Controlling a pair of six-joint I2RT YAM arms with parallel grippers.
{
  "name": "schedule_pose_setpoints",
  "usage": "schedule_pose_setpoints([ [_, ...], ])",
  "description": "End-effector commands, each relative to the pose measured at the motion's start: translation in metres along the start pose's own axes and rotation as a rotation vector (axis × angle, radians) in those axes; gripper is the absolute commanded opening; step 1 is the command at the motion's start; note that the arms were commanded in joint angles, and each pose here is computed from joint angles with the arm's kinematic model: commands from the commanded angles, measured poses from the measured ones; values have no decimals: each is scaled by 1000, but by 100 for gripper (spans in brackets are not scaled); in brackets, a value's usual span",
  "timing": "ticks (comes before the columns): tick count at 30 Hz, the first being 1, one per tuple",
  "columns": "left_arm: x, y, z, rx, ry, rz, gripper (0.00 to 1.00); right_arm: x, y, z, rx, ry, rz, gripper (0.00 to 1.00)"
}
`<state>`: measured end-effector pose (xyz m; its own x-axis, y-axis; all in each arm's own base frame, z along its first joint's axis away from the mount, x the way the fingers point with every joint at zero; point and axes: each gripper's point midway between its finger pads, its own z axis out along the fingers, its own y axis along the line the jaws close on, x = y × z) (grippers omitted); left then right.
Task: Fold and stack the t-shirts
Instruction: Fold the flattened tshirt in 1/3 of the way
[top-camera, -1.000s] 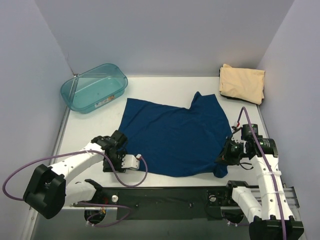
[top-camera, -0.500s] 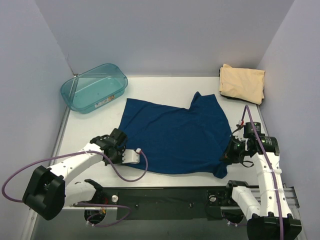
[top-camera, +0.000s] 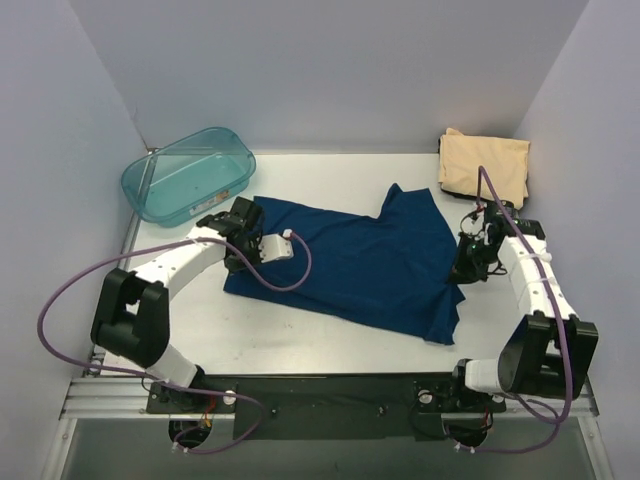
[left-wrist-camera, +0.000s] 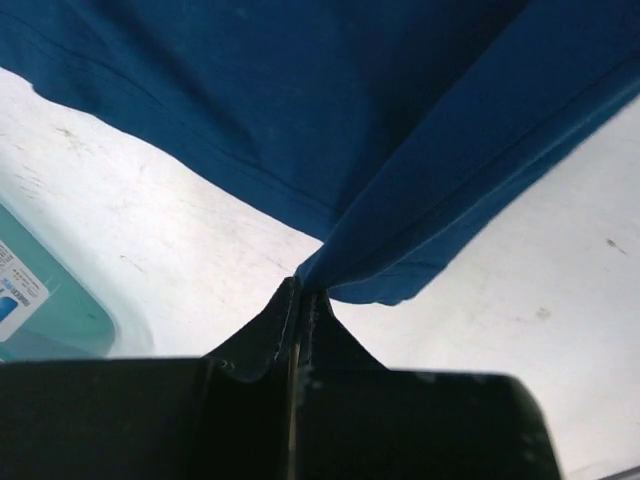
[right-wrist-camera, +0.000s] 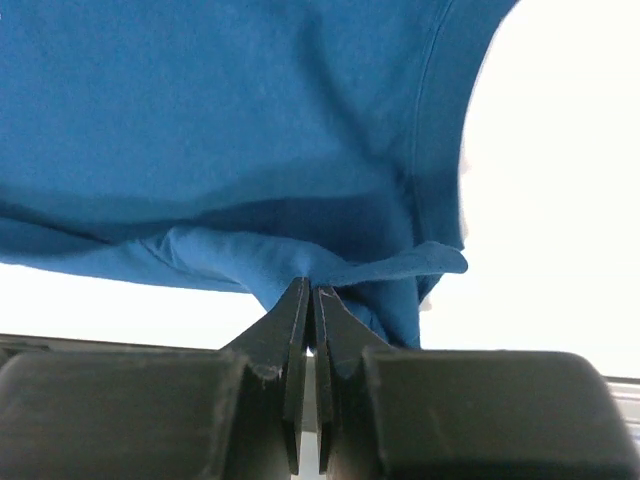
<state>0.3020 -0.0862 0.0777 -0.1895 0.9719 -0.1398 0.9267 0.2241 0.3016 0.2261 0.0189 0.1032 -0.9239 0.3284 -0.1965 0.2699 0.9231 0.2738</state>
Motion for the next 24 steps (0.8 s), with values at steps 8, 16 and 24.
schedule_pose_setpoints([
  [8,-28,62,15,-63,-15,-78,0,-62,8,10,-12,0,-178,0],
  [16,-15,61,29,-56,20,-92,0,-93,18,14,-54,-26,-326,0],
  [24,-8,58,39,-55,42,-109,0,-98,21,32,-69,31,-343,0],
])
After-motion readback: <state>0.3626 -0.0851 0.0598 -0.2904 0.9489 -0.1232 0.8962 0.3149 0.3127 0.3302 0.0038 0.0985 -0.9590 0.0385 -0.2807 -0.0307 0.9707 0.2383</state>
